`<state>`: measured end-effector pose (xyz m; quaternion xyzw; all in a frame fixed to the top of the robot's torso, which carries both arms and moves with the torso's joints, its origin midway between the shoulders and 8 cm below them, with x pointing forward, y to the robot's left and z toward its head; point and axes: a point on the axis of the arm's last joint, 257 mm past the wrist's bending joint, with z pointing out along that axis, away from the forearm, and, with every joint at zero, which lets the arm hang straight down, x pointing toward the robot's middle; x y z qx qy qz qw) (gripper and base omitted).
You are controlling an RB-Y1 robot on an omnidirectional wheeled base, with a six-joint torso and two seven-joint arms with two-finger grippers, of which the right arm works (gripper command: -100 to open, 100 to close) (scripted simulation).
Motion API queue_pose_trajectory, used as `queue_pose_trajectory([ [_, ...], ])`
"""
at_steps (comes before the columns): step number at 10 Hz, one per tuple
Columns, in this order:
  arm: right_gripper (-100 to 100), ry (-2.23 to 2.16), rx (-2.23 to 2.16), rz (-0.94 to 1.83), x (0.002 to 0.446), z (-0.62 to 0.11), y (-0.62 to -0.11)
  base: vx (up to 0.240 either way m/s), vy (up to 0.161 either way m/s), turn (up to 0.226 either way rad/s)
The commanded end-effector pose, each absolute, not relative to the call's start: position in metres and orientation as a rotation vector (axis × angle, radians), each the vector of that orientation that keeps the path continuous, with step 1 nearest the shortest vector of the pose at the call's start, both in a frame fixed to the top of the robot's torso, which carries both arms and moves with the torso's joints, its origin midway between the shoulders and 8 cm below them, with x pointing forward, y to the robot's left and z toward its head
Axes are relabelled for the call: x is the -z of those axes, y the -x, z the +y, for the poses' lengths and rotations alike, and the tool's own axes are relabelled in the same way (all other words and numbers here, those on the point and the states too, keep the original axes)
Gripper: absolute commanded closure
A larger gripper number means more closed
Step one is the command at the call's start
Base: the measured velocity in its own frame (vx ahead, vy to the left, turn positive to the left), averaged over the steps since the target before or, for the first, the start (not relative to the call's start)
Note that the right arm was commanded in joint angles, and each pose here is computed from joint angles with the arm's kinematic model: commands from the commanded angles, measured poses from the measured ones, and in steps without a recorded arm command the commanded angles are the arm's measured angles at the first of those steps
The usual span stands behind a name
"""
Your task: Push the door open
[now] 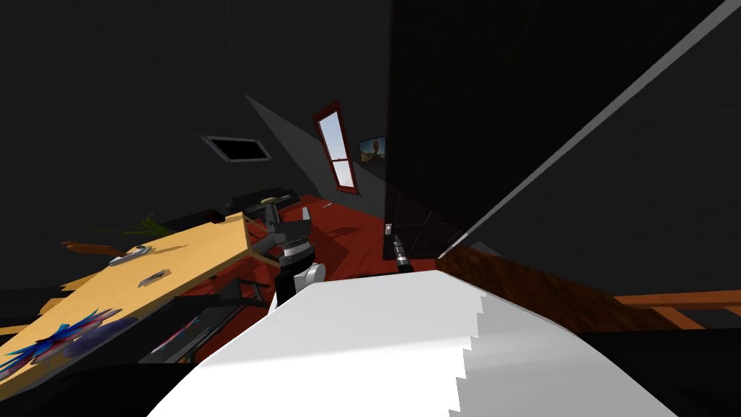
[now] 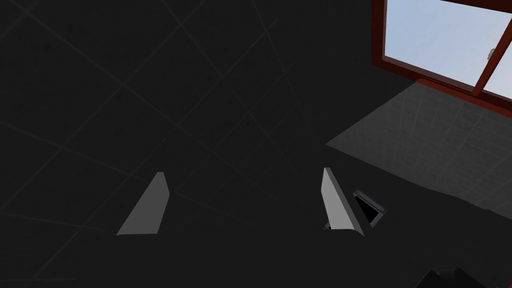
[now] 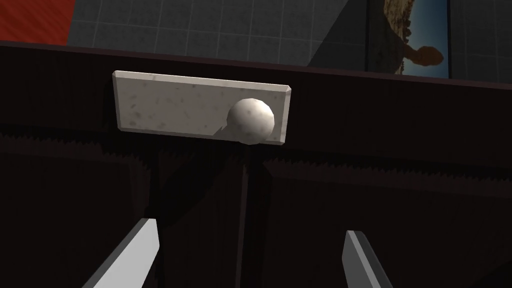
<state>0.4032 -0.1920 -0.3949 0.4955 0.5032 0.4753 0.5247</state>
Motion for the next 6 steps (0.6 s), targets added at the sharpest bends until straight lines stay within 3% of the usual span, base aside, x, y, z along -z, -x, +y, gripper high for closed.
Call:
queue_pose_trajectory([
  [1,-100,-1.177,-1.13,1.204,0.396,-0.199,-0.405,0.219,-0.012,0.015],
  [5,-100,-1.212,-1.156,1.16,0.392,-0.186,-0.409,0.256,-0.004,0.028],
  [6,-100,-1.203,-1.149,1.17,0.393,-0.19,-0.407,0.09,0.003,-0.011],
])
